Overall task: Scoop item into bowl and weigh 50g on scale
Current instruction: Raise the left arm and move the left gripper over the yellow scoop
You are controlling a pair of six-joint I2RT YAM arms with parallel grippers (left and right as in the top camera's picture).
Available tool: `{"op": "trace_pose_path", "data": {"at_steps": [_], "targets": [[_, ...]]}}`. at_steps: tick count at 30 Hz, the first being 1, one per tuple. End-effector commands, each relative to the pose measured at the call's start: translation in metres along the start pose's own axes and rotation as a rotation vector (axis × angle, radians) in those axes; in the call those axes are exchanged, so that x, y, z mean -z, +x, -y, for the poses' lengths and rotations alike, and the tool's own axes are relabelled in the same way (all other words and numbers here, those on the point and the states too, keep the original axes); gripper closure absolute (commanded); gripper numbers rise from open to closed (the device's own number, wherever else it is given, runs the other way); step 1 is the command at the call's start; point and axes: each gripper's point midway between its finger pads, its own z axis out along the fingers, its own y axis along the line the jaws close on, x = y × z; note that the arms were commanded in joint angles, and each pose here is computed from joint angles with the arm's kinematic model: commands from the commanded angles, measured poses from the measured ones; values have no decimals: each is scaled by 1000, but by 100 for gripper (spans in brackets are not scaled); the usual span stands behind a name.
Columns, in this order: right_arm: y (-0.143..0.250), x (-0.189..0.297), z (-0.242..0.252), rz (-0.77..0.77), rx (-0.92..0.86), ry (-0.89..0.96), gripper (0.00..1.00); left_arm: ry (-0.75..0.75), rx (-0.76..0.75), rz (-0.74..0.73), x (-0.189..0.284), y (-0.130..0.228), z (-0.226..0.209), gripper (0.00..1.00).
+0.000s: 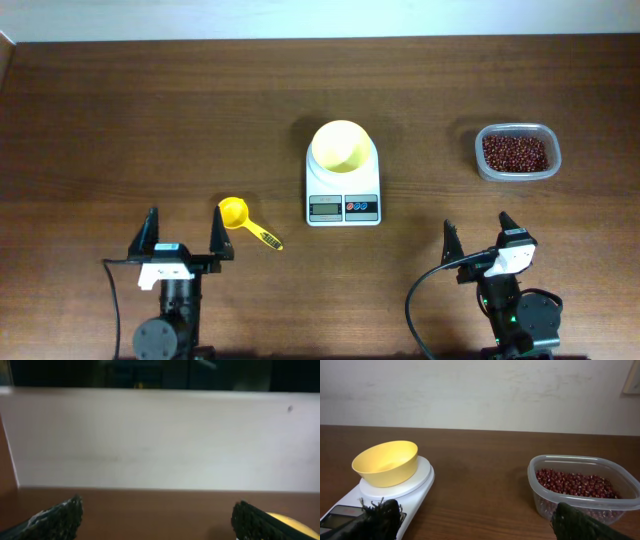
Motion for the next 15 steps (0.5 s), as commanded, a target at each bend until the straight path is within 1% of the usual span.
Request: {"op": "trace_pose_path", "data": {"at_steps": [1, 8, 12, 15], "targets": [[2, 0, 1, -1, 8, 7, 1, 25, 2, 82, 1, -21, 4, 1], [2, 0, 1, -1, 8, 7, 1, -30, 1, 134, 1, -51, -5, 1], [2, 0, 1, -1, 8, 7, 1, -38, 4, 86, -13, -63, -6, 1], [2, 0, 1, -1, 8, 7, 1, -35, 7, 31, -35, -75, -7, 1]]}}
